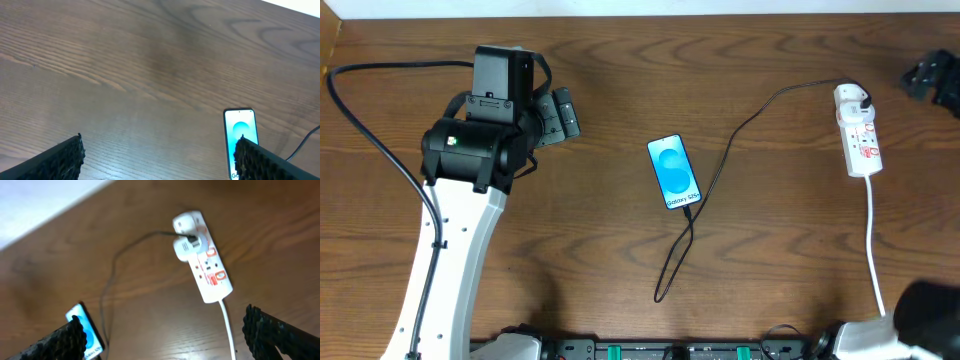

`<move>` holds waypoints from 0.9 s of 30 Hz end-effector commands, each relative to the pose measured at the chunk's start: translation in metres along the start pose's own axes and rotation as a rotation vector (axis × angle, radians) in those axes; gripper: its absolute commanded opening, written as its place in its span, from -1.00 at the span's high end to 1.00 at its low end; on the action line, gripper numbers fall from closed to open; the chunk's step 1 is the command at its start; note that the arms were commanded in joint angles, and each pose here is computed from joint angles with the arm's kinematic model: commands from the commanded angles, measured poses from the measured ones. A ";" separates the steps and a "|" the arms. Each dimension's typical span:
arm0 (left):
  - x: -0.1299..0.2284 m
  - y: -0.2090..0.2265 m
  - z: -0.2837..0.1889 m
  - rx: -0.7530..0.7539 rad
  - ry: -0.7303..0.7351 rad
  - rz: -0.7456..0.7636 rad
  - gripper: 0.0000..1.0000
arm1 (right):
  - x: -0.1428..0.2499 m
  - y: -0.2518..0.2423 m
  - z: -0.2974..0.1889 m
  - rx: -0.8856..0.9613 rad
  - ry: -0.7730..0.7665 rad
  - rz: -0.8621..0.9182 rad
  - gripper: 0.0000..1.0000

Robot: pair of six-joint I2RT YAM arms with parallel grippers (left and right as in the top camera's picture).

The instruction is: Plug charger to phone and switch on socket

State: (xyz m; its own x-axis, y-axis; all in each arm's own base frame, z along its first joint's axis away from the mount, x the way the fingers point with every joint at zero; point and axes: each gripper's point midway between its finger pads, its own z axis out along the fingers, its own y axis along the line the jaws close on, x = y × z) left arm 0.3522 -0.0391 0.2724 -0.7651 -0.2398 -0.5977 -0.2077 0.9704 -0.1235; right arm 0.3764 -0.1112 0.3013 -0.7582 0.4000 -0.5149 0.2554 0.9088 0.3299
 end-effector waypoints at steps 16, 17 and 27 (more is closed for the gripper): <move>-0.004 0.001 -0.003 -0.008 -0.014 0.009 -0.90 | 0.002 0.030 -0.080 -0.002 -0.192 -0.059 -0.99; -0.004 0.001 -0.003 -0.008 -0.013 0.009 -0.90 | 0.002 0.030 -0.080 -0.003 -0.192 -0.059 -0.99; -0.004 0.001 -0.003 -0.008 -0.014 0.009 -0.90 | 0.002 0.030 -0.080 -0.002 -0.191 -0.059 -0.98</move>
State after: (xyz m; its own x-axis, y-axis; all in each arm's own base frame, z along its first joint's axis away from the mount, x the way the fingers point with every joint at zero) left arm 0.3522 -0.0391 0.2723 -0.7653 -0.2397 -0.5974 -0.2077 0.9704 -0.1233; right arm 0.3364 -0.0920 0.3691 -0.6545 0.3555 -0.6673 0.2049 0.9329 0.2961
